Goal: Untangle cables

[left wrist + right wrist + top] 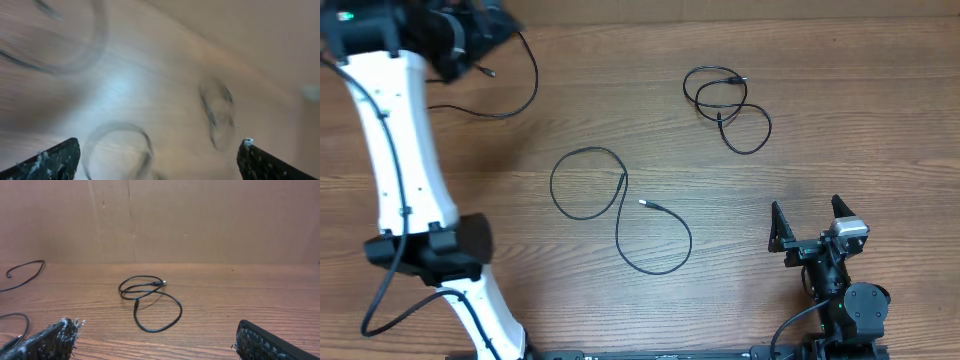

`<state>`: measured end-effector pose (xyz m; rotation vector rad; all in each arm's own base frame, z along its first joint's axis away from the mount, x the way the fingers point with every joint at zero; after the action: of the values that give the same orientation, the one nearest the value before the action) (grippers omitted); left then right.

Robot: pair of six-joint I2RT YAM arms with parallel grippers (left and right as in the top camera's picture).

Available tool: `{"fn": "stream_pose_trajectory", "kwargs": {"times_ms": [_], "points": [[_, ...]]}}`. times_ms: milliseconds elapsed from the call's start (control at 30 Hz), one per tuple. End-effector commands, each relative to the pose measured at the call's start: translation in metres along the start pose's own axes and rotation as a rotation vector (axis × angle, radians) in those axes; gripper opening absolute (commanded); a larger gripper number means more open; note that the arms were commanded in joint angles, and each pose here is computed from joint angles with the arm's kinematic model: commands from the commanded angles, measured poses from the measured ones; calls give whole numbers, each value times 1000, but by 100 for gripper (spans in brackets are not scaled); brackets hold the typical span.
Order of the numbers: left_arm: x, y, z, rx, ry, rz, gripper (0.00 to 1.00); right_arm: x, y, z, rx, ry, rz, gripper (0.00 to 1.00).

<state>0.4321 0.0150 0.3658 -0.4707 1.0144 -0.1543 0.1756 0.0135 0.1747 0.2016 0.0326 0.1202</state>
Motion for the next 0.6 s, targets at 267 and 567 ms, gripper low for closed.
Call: {"fn": "stream_pose_trajectory", "kwargs": {"times_ms": [267,567], "points": [[95,-86,-96,259,415,160,100,0,-2,-2,-6,-4,-10,100],[132,-94,-152,335,601,289,100,0,-2,-2,-6,-4,-10,100]]}}
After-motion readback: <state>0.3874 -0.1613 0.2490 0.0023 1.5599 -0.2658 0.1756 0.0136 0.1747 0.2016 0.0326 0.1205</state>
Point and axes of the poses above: each gripper's point midway between its finger pads, its own x axis out along the fingers, its own y axis along the line the jaws close on, z = x × y, the point moved 7 cm from there along -x, back along the fingers, and after that the axes turned 9 degrees about x, right-handed, at the moved point
